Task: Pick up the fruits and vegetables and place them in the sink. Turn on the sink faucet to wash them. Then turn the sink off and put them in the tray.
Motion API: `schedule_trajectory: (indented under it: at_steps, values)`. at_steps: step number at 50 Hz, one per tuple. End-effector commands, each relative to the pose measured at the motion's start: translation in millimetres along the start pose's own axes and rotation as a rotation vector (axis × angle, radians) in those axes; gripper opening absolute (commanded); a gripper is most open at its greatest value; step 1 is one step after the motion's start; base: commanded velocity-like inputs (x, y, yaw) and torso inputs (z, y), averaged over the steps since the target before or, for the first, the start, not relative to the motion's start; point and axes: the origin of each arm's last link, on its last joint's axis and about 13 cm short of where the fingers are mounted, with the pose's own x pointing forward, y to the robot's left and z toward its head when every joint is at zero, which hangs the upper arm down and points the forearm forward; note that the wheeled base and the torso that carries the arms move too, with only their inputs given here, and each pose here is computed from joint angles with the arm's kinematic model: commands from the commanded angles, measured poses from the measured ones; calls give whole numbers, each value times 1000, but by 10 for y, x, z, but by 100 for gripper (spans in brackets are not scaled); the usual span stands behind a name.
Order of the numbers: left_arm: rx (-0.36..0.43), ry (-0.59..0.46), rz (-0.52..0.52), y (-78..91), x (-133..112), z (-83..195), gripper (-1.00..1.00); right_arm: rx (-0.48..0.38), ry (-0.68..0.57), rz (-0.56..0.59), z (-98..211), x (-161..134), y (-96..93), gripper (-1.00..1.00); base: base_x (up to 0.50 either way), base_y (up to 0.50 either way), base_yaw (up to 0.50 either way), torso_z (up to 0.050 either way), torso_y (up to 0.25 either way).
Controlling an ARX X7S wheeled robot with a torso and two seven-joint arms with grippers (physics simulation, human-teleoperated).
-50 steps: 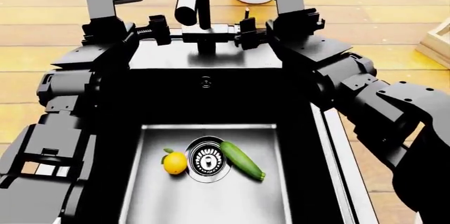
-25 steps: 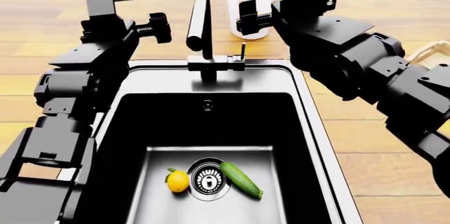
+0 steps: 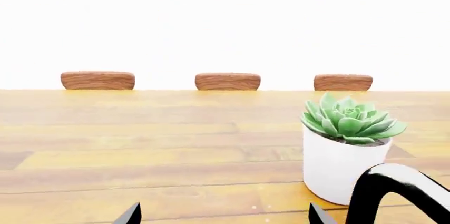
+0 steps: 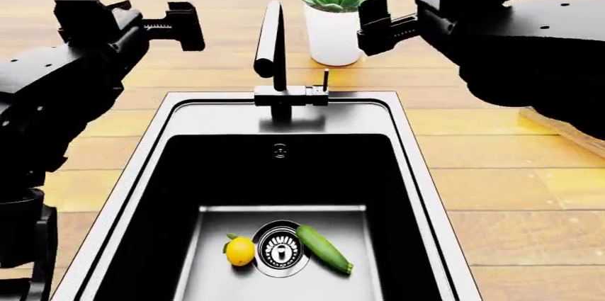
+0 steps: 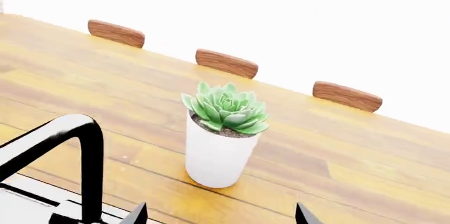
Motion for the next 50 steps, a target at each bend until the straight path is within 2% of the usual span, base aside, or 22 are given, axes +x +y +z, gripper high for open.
schedule_trajectory:
  at_steps: [1, 7, 11, 15, 22, 35, 40, 44, 50]
  values:
    - [233, 26, -102, 99, -736, 86, 100, -180, 200, 180, -29, -785, 14, 100, 0, 0, 0, 0, 0]
    - [414, 79, -214, 106, -1067, -53, 100, -279, 307, 271, -58, -1099, 78, 100, 0, 0, 0, 0, 0]
    - [505, 107, -313, 103, -1281, -144, 100, -299, 352, 367, -102, -1269, 127, 100, 0, 0, 0, 0, 0]
    - [553, 140, -400, 105, -1424, -225, 100, -315, 381, 467, -142, -1397, 197, 100, 0, 0, 0, 0, 0]
    - [663, 166, -514, 56, -1566, -358, 100, -325, 366, 521, -150, -1427, 272, 100, 0, 0, 0, 0, -92]
    - [692, 181, -629, -72, -1602, -428, 100, -309, 322, 555, -174, -1355, 354, 100, 0, 0, 0, 0, -250]
    - [663, 197, -636, -85, -1570, -428, 100, -264, 286, 602, -141, -1328, 416, 100, 0, 0, 0, 0, -100]
    - [674, 216, -643, -111, -1541, -473, 100, -257, 341, 636, -263, -1197, 533, 100, 0, 0, 0, 0, 0]
    - [710, 245, -645, -153, -1504, -564, 100, -266, 439, 617, -516, -946, 652, 100, 0, 0, 0, 0, 0]
